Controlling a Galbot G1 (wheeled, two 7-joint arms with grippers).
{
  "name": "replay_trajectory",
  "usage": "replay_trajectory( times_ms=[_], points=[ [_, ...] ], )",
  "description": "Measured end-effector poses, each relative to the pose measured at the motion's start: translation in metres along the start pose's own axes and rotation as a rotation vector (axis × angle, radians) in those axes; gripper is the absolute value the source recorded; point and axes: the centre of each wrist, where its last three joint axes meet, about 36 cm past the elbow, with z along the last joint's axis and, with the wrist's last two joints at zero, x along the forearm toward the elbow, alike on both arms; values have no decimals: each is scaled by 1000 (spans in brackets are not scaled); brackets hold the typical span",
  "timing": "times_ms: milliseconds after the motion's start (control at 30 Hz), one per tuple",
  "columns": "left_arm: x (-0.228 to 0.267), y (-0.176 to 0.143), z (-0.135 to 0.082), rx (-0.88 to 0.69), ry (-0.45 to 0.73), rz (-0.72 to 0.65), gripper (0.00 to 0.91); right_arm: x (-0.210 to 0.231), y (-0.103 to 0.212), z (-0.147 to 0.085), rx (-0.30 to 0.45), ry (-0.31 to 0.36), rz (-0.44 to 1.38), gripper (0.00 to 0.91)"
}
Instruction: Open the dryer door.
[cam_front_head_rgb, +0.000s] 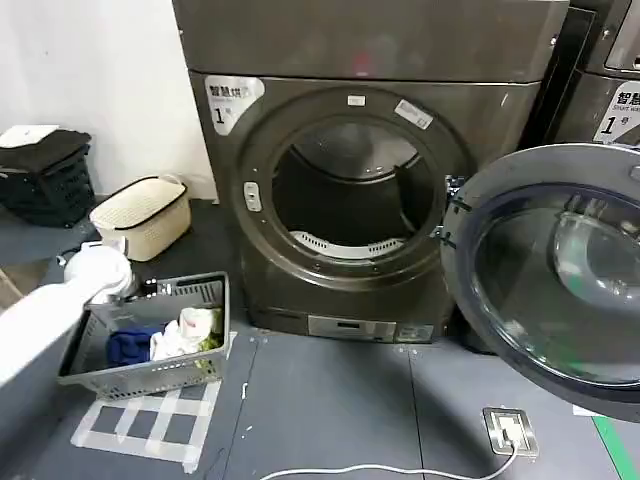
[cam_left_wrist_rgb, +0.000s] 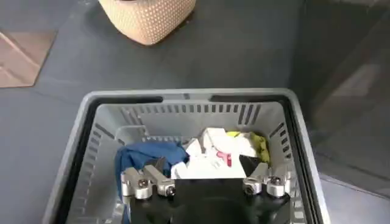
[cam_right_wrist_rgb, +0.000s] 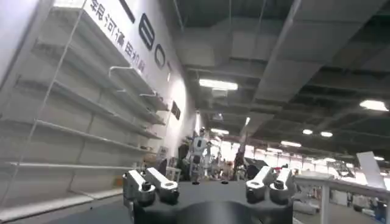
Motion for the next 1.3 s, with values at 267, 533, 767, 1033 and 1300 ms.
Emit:
replay_trajectory(
  times_ms=[267,533,767,1033,1300],
  points=[
    [-2,6,6,6,19,-1,907,0,-6,4,6,5,20,907],
    [-4,18,9,38,48,6,907,0,-13,9,9,-3,36,907],
    [-4,22,13,48,63,11,907,0,-14,12,11,9,43,907],
    [-5,23,13,49,64,7,907,0,-14,14,17,12,46,907],
    [-6,24,13,51,66,4,907,0,-13,14,16,12,44,907]
  ],
)
